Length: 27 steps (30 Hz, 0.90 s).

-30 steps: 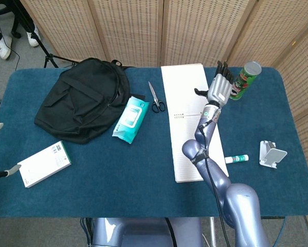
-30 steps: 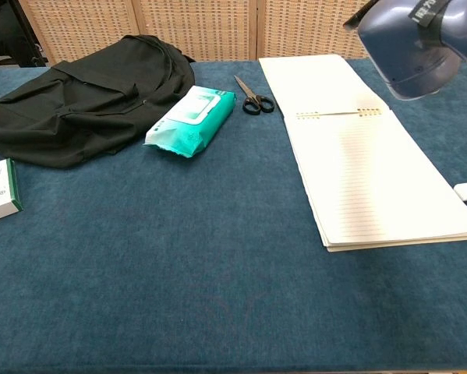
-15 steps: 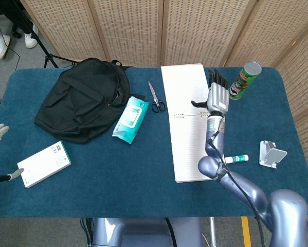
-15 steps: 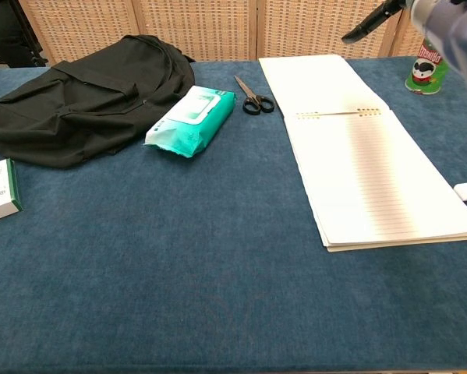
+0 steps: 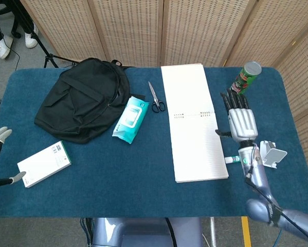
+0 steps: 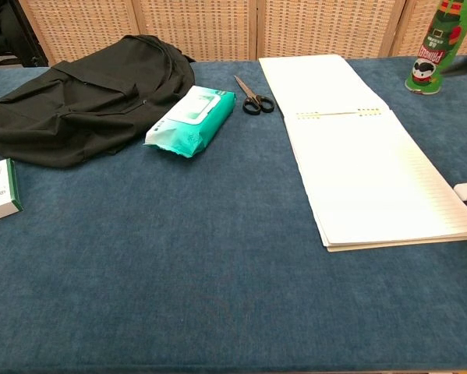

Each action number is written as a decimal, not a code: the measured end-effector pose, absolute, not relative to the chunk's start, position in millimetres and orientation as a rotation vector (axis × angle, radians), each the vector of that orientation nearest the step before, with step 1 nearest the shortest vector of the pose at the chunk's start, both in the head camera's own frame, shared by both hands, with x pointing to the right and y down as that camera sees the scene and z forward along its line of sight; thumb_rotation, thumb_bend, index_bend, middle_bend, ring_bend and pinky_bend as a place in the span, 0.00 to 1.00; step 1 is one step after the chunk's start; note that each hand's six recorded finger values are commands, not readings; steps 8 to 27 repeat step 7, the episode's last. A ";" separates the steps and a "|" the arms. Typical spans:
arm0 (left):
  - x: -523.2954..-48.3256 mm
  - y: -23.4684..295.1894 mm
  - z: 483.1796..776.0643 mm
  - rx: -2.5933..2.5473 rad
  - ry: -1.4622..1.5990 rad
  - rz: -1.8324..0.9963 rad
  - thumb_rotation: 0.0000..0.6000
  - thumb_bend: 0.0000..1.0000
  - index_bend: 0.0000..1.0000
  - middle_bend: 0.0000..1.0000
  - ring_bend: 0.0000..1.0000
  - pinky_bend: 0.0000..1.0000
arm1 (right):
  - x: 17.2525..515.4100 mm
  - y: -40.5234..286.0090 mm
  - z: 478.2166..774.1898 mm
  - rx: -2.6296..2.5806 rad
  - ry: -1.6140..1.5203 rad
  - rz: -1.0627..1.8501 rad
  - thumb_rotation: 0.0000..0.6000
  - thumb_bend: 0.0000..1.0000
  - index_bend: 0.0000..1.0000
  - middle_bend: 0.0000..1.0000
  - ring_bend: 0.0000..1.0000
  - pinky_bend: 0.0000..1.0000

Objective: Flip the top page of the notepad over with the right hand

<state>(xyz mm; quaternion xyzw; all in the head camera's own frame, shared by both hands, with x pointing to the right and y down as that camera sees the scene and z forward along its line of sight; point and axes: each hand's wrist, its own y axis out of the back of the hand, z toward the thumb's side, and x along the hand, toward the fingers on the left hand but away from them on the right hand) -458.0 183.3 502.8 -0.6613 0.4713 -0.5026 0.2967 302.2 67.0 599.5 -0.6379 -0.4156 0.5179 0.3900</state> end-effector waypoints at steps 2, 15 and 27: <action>-458.3 185.0 501.7 -1.733 1.255 -1.338 1.00 0.00 0.00 0.00 0.00 0.00 | 314.8 89.9 592.3 -1.602 -1.023 1.309 1.00 0.00 0.00 0.00 0.00 0.00; -459.5 192.8 498.9 -1.705 1.273 -1.337 1.00 0.00 0.00 0.00 0.00 0.00 | 348.6 147.0 576.2 -1.563 -1.005 1.317 1.00 0.00 0.00 0.00 0.00 0.00; -459.5 192.8 498.9 -1.705 1.273 -1.337 1.00 0.00 0.00 0.00 0.00 0.00 | 348.6 147.0 576.2 -1.563 -1.005 1.317 1.00 0.00 0.00 0.00 0.00 0.00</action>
